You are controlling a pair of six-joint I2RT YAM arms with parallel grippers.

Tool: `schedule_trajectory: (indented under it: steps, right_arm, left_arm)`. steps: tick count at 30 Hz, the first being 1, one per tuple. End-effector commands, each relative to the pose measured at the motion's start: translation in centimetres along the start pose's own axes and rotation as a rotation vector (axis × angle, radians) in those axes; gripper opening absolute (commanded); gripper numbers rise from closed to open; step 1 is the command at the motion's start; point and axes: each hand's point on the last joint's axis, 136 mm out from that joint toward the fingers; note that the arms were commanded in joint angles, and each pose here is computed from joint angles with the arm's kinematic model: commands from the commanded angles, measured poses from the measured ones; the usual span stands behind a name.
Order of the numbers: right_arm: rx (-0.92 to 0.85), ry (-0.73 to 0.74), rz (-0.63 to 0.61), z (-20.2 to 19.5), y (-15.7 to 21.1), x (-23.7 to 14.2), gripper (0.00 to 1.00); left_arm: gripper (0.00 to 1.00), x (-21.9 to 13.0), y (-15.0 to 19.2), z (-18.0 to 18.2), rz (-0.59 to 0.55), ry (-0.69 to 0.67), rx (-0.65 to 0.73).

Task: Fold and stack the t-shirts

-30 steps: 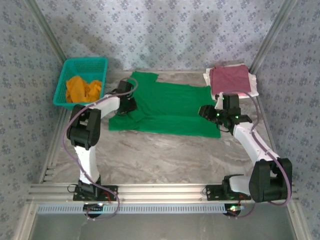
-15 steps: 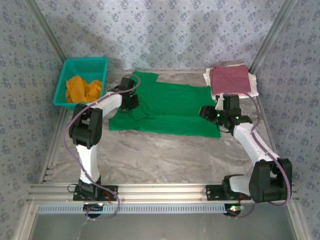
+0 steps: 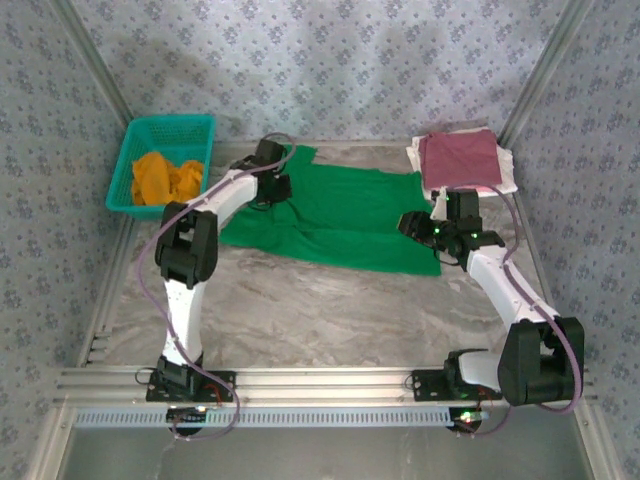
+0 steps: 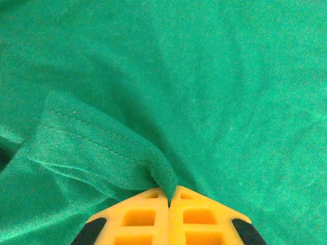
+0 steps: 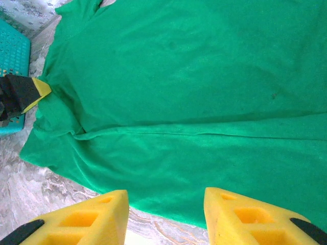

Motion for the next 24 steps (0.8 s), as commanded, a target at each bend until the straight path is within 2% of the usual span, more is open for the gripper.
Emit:
schedule_trajectory:
  steps: [1,8,9,11,12,15,18,21,24]
  right_arm:
    - [0.012,-0.018,-0.011,0.3,-0.2,-0.5,0.46]
    - [0.012,-0.026,-0.008,0.4,-0.3,-0.3,0.47]
    - [0.011,-0.028,-0.009,0.5,-0.4,-0.3,0.47]
    - [0.011,-0.032,-0.007,0.6,-0.4,-0.3,0.47]
    - [0.009,-0.037,-0.007,0.7,-0.5,-0.3,0.47]
    - [0.008,-0.037,-0.007,0.7,-0.5,-0.4,0.47]
    - [0.006,-0.036,0.0,0.6,-0.2,-0.2,0.48]
    - [0.003,-0.044,0.016,0.6,0.5,0.1,0.48]
    - [-0.046,-0.066,0.042,1.5,1.6,0.5,0.47]
  left_arm:
    - [0.0,-0.5,0.1,0.7,0.003,-0.036,0.018]
    - [0.0,-0.3,-0.7,-0.2,-0.008,-0.021,0.023]
    - [0.04,-0.2,-1.1,-0.6,-0.013,-0.014,0.027]
    - [0.28,0.0,-1.5,-0.9,-0.013,-0.02,0.033]
    - [0.35,-0.2,-1.8,-1.2,-0.013,-0.018,0.04]
    - [0.39,-2.2,-2.3,-2.1,-0.06,0.0,0.075]
    - [0.44,-5.9,-2.7,-2.2,-0.135,0.045,0.08]
    - [0.53,-9.3,-2.0,0.3,-0.185,0.059,0.053]
    - [0.53,-10.7,0.2,4.1,-0.158,0.023,0.015]
Point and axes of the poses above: each hand's point on the last joint's axis, 136 mm out from that joint toward the fingers, its own x axis out along the fingers, its own z axis along the line the jaws close on, y = z × x, and after that the axes turned 12 degrees about -x, right-handed
